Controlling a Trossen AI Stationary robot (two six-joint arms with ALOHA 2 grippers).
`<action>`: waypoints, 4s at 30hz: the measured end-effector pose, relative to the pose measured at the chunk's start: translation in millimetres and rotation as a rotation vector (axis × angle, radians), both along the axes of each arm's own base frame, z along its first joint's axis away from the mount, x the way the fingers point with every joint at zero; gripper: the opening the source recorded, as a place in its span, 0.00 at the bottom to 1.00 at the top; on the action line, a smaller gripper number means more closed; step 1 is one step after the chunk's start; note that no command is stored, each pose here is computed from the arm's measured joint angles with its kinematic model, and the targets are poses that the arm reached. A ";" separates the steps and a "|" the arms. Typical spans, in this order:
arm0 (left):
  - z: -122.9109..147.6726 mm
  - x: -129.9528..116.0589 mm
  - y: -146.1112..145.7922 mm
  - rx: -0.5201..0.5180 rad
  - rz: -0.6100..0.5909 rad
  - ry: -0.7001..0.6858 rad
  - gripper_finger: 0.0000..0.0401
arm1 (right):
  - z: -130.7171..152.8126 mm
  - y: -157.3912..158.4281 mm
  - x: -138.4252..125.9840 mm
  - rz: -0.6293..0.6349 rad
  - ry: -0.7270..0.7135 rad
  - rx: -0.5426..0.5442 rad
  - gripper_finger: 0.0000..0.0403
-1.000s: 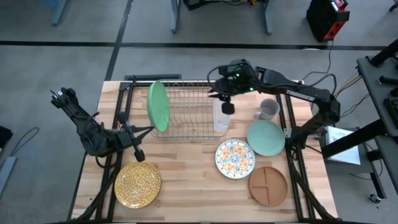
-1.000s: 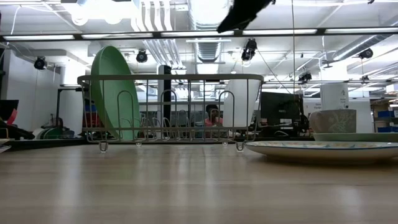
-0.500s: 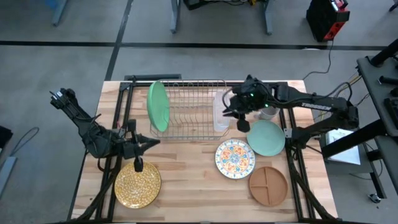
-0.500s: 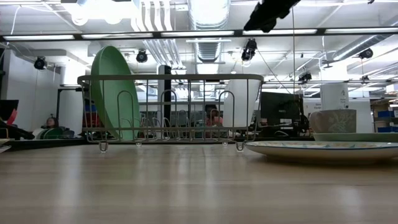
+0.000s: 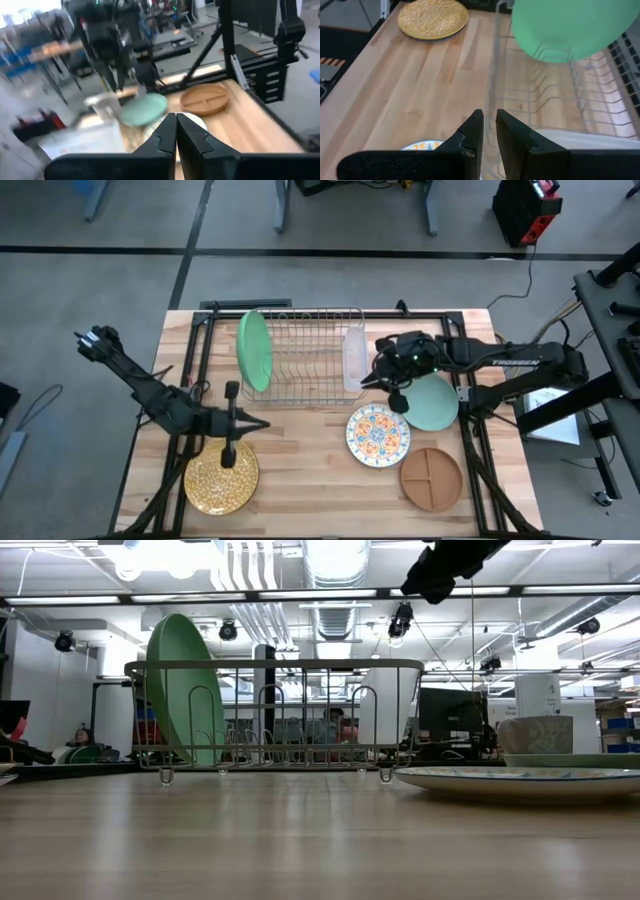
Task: Sort dishes
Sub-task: Put the yellow plate in the dish rack
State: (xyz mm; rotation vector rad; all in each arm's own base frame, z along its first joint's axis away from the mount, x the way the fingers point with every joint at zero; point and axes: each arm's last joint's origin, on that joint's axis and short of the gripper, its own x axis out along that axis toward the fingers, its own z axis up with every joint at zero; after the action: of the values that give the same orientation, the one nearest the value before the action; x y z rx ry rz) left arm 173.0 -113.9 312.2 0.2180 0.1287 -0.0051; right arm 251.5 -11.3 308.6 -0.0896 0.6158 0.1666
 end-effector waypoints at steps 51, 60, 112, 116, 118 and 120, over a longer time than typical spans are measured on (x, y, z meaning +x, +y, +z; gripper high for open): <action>-167.4 12.7 -71.1 -0.681 0.341 1.032 0.00 | -48.7 119.5 -26.1 -0.022 0.024 0.095 0.01; -174.0 23.4 -74.5 -0.672 0.332 0.923 0.00 | -46.4 125.1 -27.5 -0.033 -0.013 0.081 0.01; -137.6 50.9 -105.7 -0.305 0.321 0.960 0.00 | -102.9 141.0 6.4 -0.387 0.067 0.479 0.01; -139.9 45.7 -110.2 -0.329 0.340 0.950 0.00 | -125.8 144.6 21.0 -0.503 0.130 0.554 0.04; -140.3 45.2 -110.7 -0.319 0.346 0.933 0.00 | -132.8 147.2 29.5 -0.519 0.140 0.553 0.06; -142.2 45.9 -110.8 -0.309 0.354 0.924 0.00 | -137.9 149.8 37.8 -0.527 0.148 0.545 0.09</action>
State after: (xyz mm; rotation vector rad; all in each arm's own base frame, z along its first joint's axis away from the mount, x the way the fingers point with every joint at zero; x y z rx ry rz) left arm 218.9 -224.7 170.0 -0.1348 1.0785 0.2280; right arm 289.3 138.5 170.7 0.6126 0.7033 -0.1757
